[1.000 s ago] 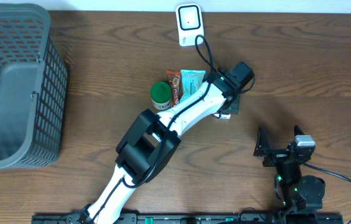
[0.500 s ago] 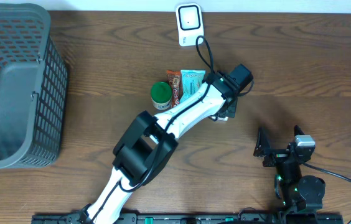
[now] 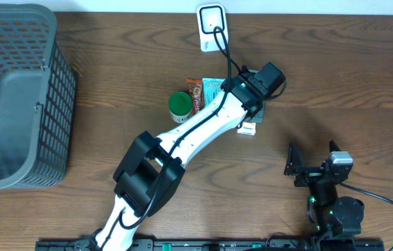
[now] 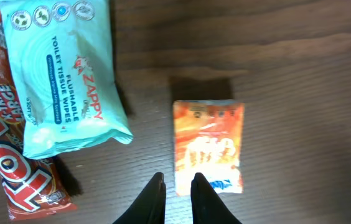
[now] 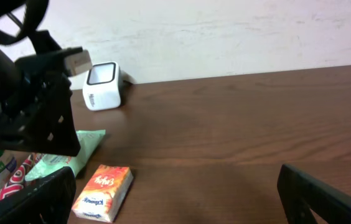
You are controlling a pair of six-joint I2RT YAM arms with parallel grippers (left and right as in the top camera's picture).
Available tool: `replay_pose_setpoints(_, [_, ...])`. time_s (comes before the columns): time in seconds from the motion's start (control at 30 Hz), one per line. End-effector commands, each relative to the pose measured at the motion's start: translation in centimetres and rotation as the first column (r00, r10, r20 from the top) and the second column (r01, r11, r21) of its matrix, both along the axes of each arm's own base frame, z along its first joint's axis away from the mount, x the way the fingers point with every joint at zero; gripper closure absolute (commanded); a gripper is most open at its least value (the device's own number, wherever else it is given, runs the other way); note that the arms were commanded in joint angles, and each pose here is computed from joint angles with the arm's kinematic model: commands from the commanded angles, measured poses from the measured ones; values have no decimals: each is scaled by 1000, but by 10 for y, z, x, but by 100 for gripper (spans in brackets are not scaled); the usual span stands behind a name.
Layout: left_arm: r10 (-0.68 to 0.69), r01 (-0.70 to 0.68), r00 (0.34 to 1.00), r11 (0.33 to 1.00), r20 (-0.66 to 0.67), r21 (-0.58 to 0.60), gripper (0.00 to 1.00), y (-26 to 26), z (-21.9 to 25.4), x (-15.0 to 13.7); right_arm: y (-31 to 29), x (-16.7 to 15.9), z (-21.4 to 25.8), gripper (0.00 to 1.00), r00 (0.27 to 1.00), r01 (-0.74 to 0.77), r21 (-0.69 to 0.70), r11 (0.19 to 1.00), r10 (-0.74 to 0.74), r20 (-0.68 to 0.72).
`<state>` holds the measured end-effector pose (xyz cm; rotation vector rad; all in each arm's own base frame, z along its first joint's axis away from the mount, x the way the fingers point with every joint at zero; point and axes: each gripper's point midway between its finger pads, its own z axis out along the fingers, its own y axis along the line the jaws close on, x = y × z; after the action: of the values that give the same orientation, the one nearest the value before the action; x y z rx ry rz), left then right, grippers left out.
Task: Scan the item barcode
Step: 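Lower the tissue pack to the table and open the left gripper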
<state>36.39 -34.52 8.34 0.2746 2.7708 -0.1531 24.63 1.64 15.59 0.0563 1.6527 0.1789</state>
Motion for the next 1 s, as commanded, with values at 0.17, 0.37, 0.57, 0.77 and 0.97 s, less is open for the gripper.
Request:
replay_pose_setpoints(0.17, [142, -135, 988, 986, -69, 94, 84, 35, -47, 9, 2, 0, -1, 1, 1000, -10, -10, 1000, 10, -3])
replay_pose_setpoints(0.37, [161, -157, 967, 987, -199, 38, 83, 27, -61, -9, 2, 0, -1, 0, 1000, -10, -10, 1000, 10, -3])
replay_pose_setpoints(0.57, [74, -121, 933, 986, -352, -114, 83, -5, -58, -33, 2, 0, -1, 1, 1000, -10, -10, 1000, 10, -3])
replay_pose_setpoints(0.77, [113, -181, 904, 975, -413, -129, 84, -8, -57, -42, 2, 0, -1, 1, 1000, -10, -10, 1000, 10, -3])
replay_pose_setpoints(0.97, [68, -103, 943, 991, -325, -90, 86, 0, -59, -29, 2, 0, -1, 1, 1000, -10, -10, 1000, 10, -3])
